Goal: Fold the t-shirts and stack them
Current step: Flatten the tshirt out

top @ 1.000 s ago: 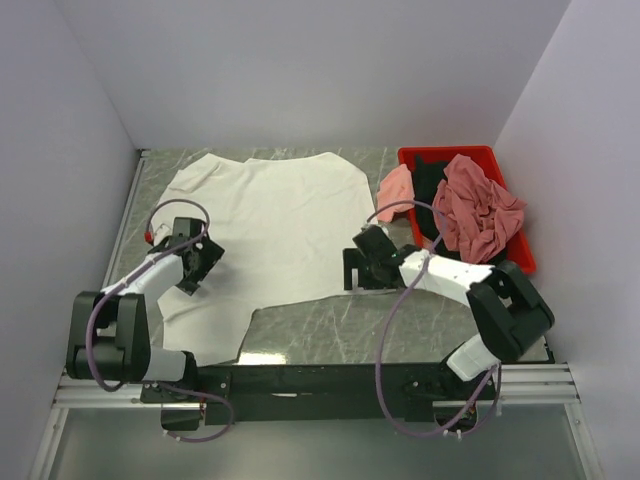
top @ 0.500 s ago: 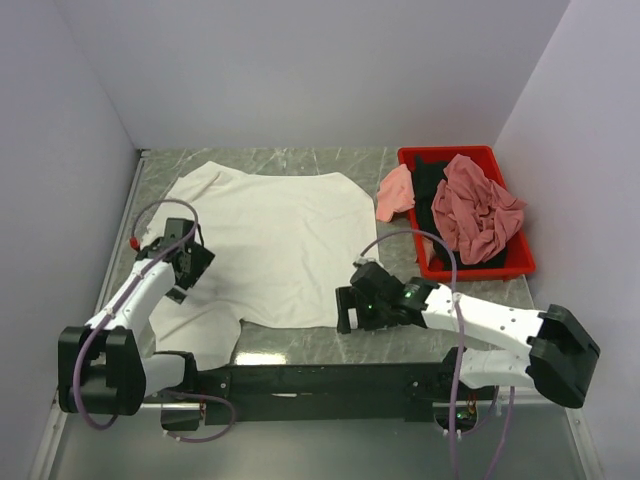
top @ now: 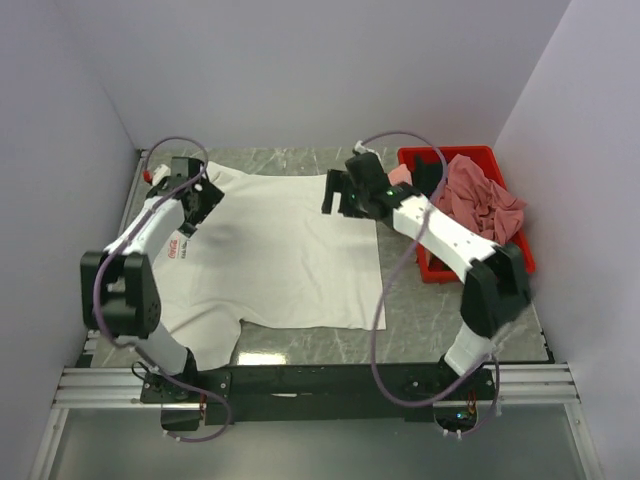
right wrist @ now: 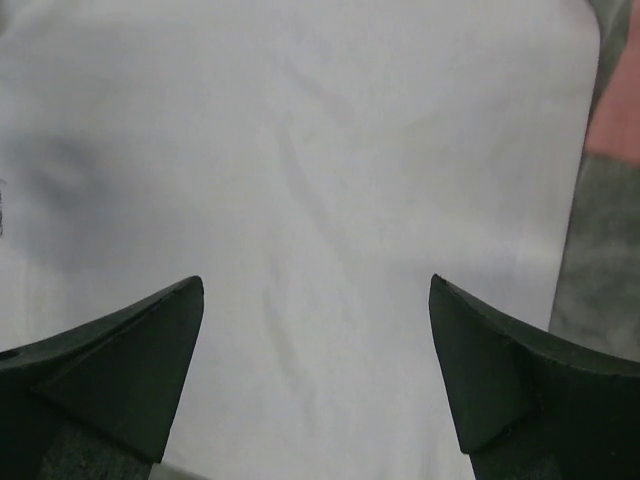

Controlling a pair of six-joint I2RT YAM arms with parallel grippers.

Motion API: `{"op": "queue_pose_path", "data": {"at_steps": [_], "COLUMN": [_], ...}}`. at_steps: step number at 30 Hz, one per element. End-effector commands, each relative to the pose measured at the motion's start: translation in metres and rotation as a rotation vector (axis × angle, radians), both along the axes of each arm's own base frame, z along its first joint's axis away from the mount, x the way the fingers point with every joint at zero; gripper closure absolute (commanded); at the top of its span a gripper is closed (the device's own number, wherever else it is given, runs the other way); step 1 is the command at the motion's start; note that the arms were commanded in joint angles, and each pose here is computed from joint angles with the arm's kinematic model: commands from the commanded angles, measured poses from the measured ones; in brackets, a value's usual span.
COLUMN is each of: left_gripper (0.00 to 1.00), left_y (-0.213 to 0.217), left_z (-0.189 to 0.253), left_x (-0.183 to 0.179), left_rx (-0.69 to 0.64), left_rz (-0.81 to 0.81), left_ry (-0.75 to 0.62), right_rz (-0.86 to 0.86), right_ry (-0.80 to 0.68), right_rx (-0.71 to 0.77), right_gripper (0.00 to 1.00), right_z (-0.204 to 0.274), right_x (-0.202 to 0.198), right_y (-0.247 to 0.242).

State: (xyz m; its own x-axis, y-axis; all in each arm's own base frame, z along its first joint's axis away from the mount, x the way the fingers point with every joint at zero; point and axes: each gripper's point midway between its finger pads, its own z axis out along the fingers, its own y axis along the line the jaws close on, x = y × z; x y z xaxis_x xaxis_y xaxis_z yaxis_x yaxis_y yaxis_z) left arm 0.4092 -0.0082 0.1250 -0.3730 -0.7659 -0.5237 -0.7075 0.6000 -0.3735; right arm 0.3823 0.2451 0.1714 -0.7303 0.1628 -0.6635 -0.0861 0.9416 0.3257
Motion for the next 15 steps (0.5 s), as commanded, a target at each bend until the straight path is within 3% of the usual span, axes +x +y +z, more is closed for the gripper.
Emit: {"op": "queue_pose_path", "data": {"at_steps": [1, 6, 12, 15], "left_gripper": [0.0, 0.01, 0.0, 0.01], "left_y": [-0.01, -0.018, -0.008, -0.005], "left_z": [0.002, -0.031, -0.058, -0.07], "left_x": [0.043, 0.063, 0.053, 0.05], "left_rx": [-0.01, -0.033, 0.028, 0.044], "left_rz": [-0.074, -0.11, -0.118, -0.125], "left_ry": [-0.024, 0.055, 0.117, 0.156], "right_rz": [0.015, 0.046, 0.31, 0.307], "right_ry": [-0.025, -0.042, -0.103, -0.095], "right_rx": [-0.06, -0.083, -0.086, -0.103], "right_gripper": [0.0, 0.0, 0.01, 0.0], "right_z": [-0.008, -0.021, -0.04, -0.059], "right_x": [0.055, 0.139, 0.189, 0.205], "right_y": [0.004, -0.007, -0.021, -0.043]}}
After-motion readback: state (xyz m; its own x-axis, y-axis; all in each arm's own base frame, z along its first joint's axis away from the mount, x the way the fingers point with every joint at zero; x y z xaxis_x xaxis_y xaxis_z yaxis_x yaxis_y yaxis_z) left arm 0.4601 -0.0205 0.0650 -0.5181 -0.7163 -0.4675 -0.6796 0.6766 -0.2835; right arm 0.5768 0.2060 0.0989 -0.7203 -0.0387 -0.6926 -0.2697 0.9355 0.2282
